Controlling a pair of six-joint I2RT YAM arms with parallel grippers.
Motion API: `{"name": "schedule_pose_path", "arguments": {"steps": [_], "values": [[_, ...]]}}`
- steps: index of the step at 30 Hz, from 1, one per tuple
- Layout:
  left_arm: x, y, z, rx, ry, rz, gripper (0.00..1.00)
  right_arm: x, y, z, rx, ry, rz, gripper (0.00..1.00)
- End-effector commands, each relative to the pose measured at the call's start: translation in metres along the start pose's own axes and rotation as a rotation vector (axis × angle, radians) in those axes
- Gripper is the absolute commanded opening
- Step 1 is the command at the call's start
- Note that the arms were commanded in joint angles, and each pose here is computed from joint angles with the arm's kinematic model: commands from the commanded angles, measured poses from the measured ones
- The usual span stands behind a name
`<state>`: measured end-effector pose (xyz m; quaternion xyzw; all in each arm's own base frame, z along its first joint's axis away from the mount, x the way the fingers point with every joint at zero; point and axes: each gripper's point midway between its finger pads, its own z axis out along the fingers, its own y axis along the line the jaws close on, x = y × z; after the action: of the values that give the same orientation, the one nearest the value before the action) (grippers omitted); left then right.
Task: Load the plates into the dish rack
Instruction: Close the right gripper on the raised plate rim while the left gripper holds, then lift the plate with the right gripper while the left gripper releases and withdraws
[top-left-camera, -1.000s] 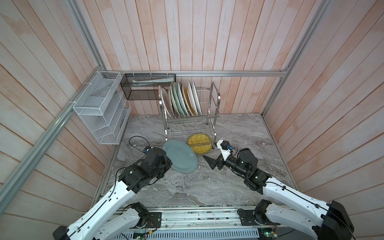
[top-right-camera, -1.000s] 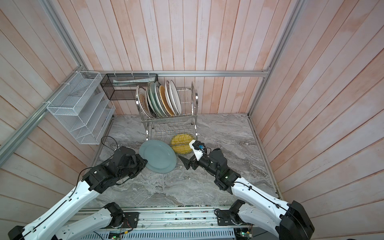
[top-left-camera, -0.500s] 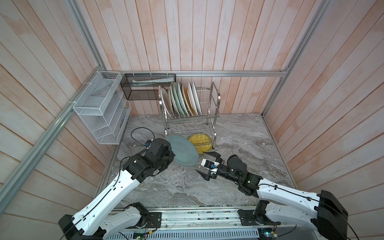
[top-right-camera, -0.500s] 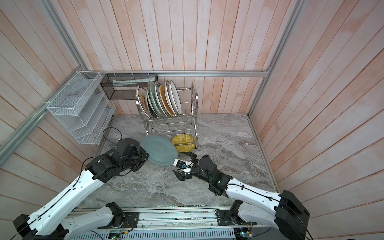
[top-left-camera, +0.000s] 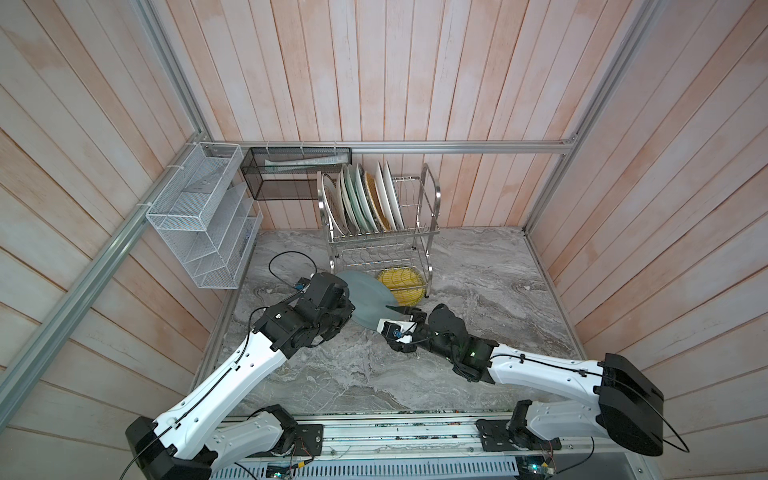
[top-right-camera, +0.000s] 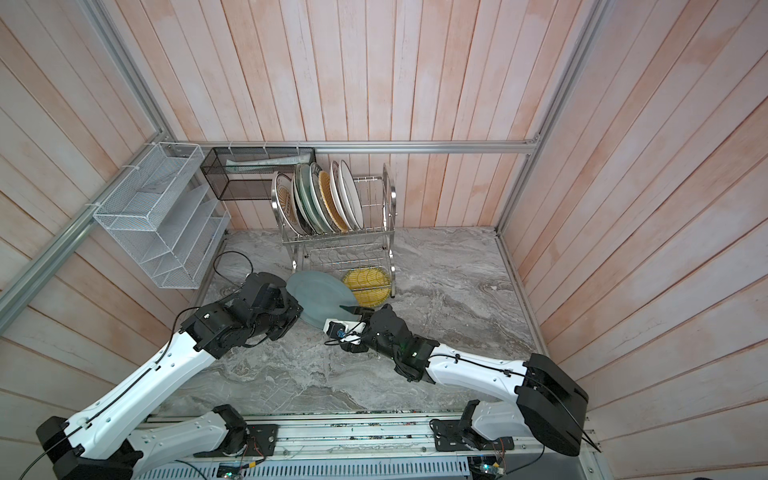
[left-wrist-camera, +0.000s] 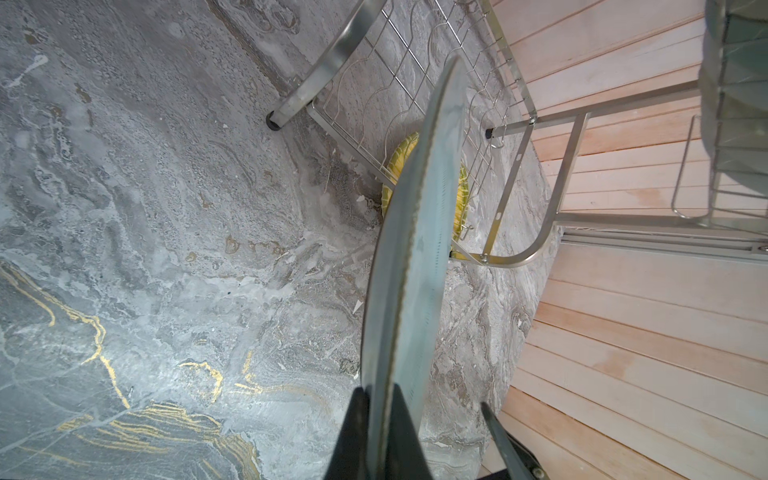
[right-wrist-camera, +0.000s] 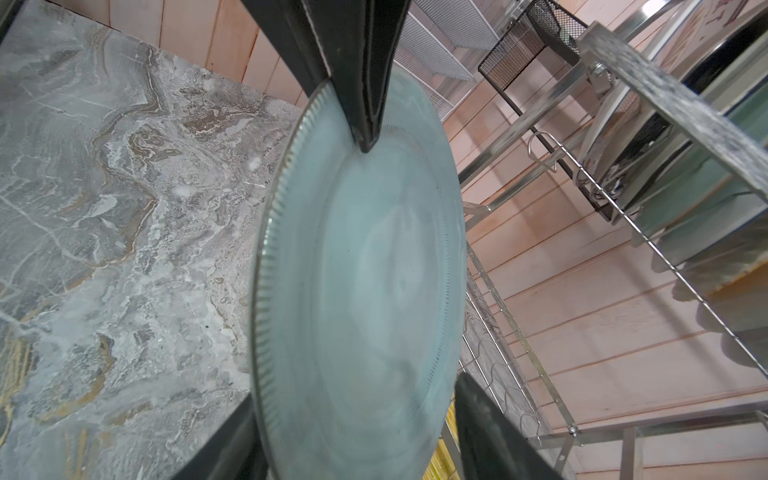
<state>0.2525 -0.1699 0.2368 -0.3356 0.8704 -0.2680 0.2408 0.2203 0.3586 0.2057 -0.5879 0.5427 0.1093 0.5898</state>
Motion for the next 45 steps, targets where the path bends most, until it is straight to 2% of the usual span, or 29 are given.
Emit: {"name": "schedule_pose_path", "arguments": {"steps": [1, 5, 8, 12, 14, 17, 21, 22, 23, 26, 27, 28, 29, 35, 39, 42, 45], "values": [[-0.01, -0.044, -0.019, 0.16, -0.026, -0.031, 0.0, -0.005, -0.001, 0.006, -0.005, -0.004, -0.016, 0.6], [-0.01, -0.045, -0.02, 0.162, -0.024, -0.037, 0.0, -0.004, 0.0, 0.011, -0.004, -0.002, -0.015, 0.5], [-0.009, -0.046, -0.018, 0.161, -0.019, -0.039, 0.0, -0.003, 0.004, 0.014, -0.019, 0.002, -0.017, 0.38], [-0.007, -0.048, -0.015, 0.16, -0.009, -0.04, 0.0, -0.003, 0.003, 0.017, -0.011, 0.002, -0.009, 0.36], [-0.007, -0.05, -0.014, 0.162, -0.005, -0.043, 0.0, -0.003, 0.003, 0.018, -0.006, -0.001, -0.006, 0.25], [-0.006, -0.049, -0.014, 0.163, -0.002, -0.045, 0.0, -0.002, -0.001, 0.019, 0.011, 0.011, 0.004, 0.0], [-0.005, -0.048, -0.015, 0.165, 0.003, -0.042, 0.0, -0.003, -0.01, 0.017, 0.058, 0.017, 0.033, 0.0], [-0.005, -0.047, -0.016, 0.166, 0.002, -0.041, 0.04, -0.004, -0.013, 0.016, 0.073, 0.015, 0.043, 0.0], [-0.005, -0.047, -0.015, 0.167, 0.002, -0.037, 0.14, -0.005, -0.016, 0.014, 0.09, 0.013, 0.052, 0.0], [-0.004, -0.053, -0.019, 0.211, 0.007, 0.0, 0.49, -0.007, -0.028, 0.006, 0.148, 0.011, 0.085, 0.0], [-0.005, -0.056, -0.022, 0.234, 0.002, 0.021, 0.64, -0.008, -0.033, 0.001, 0.175, 0.013, 0.107, 0.0], [-0.007, -0.058, -0.026, 0.254, -0.011, 0.04, 0.91, -0.009, -0.038, -0.004, 0.193, 0.009, 0.125, 0.0], [-0.009, -0.06, -0.03, 0.275, -0.02, 0.057, 1.0, -0.011, -0.04, -0.008, 0.203, 0.004, 0.14, 0.0], [-0.017, -0.083, -0.084, 0.576, -0.135, 0.255, 1.0, -0.032, -0.053, -0.053, 0.223, -0.088, 0.252, 0.0], [-0.015, -0.082, -0.13, 0.799, -0.26, 0.406, 1.0, -0.07, -0.064, -0.097, 0.198, -0.248, 0.357, 0.0], [-0.014, -0.075, -0.146, 0.86, -0.329, 0.492, 1.0, -0.102, -0.085, -0.129, 0.202, -0.344, 0.469, 0.0], [-0.005, -0.071, -0.147, 0.872, -0.353, 0.621, 1.0, -0.134, -0.117, -0.153, 0.249, -0.407, 0.555, 0.0]]}}
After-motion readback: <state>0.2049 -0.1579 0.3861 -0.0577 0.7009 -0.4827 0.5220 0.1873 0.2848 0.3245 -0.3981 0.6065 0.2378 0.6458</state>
